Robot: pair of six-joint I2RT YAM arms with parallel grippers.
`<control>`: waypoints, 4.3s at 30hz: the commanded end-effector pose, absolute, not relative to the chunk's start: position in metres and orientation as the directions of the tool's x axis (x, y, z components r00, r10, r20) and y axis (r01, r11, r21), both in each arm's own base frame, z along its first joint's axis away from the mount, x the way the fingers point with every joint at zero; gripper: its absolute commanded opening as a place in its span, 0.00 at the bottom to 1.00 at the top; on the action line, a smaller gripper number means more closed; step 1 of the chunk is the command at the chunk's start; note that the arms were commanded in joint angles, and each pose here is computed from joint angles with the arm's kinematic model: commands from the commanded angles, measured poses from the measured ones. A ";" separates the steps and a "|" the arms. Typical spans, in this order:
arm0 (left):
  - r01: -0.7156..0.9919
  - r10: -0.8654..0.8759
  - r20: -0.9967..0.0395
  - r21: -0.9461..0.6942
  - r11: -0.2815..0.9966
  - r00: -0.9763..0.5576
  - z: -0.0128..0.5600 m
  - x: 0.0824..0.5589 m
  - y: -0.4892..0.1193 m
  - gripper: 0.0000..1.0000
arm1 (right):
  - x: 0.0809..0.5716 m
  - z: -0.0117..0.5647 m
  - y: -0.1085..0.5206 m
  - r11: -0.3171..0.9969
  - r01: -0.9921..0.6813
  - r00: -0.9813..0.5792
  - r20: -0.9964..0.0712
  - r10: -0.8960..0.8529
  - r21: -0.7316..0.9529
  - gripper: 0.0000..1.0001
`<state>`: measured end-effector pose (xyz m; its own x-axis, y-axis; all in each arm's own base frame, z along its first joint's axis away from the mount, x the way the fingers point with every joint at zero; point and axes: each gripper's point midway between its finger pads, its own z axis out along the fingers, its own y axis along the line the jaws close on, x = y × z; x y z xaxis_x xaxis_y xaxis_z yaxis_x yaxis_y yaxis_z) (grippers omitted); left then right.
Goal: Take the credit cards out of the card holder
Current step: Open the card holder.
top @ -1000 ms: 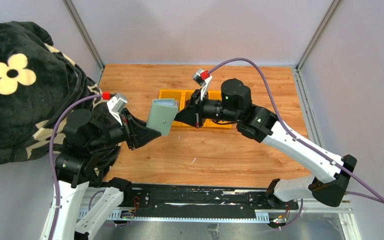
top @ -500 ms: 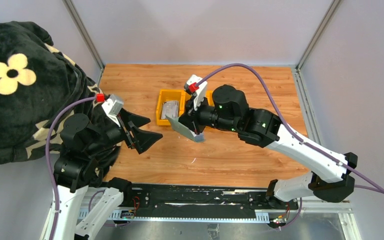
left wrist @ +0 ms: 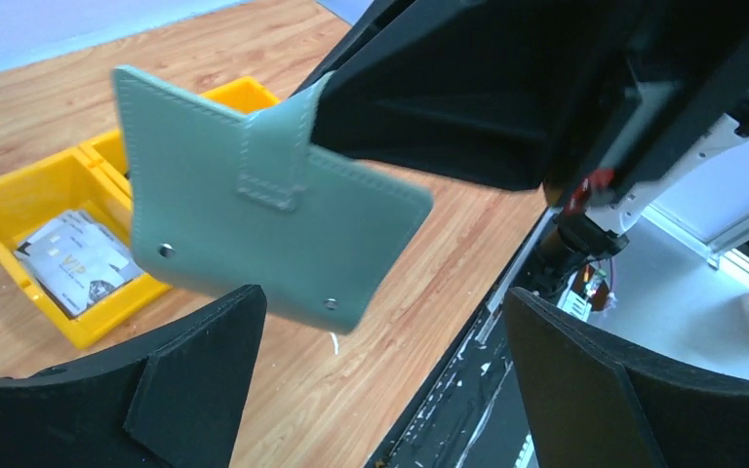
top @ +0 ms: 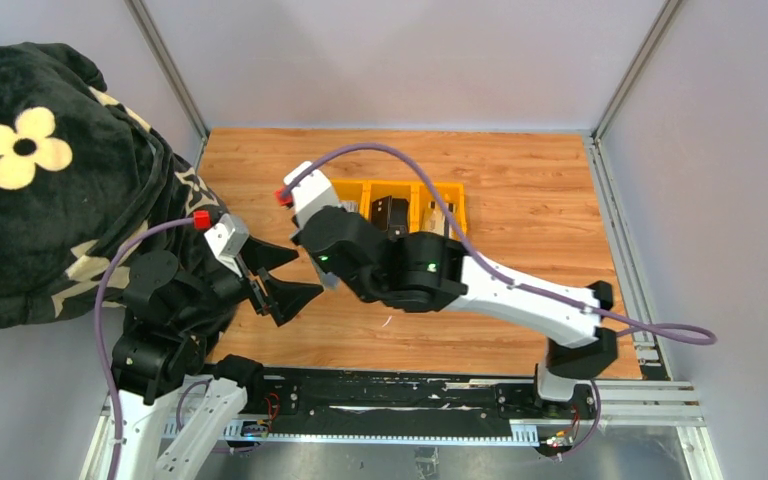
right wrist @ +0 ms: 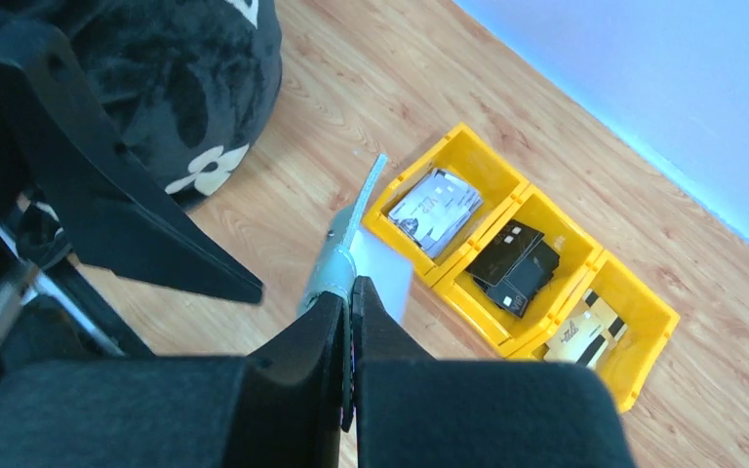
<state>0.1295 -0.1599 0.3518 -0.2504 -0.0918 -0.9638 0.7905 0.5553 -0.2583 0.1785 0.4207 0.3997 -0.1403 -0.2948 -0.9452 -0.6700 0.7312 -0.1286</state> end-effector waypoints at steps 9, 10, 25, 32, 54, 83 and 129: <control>0.698 -0.092 -0.981 -0.185 0.692 -0.168 0.337 0.150 -0.139 0.97 | 0.157 0.431 0.454 0.785 -0.607 -0.085 -0.972 -0.221 -0.125 0.00; 0.691 -0.096 -0.982 -0.182 0.700 -0.162 0.338 0.151 -0.137 0.94 | 0.155 0.432 0.455 0.783 -0.610 -0.083 -0.973 -0.215 -0.121 0.00; 0.544 -0.116 -0.990 -0.143 0.827 -0.085 0.346 0.170 -0.109 0.28 | 0.150 0.445 0.431 0.799 -0.601 -0.122 -0.986 -0.111 -0.016 0.00; 0.557 -0.137 -0.989 -0.146 0.818 -0.059 0.354 0.171 -0.111 0.16 | 0.137 0.441 0.434 0.740 -0.672 -0.151 -0.982 -0.111 0.019 0.00; 0.812 -0.139 -0.988 -0.135 0.568 -0.067 0.380 0.131 -0.157 0.00 | 0.113 0.435 0.436 0.611 -0.784 -0.226 -0.967 -0.114 0.112 0.14; 0.755 -0.321 -0.770 -0.624 0.200 -0.551 0.460 0.111 -0.195 0.00 | 0.105 0.399 0.343 0.122 -0.985 -0.106 -0.986 0.130 0.123 0.75; 0.722 -0.297 -0.728 -0.675 0.152 -0.618 0.461 0.106 -0.198 0.00 | 0.119 0.382 0.372 0.011 -0.984 -0.174 -0.975 0.141 0.177 0.59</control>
<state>0.1164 -0.1971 0.4549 -0.6140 -0.3106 -0.7256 0.7049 0.1978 -0.6811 0.1132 0.3695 0.3745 -0.1652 0.1129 -0.9798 -0.9855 0.0197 0.1685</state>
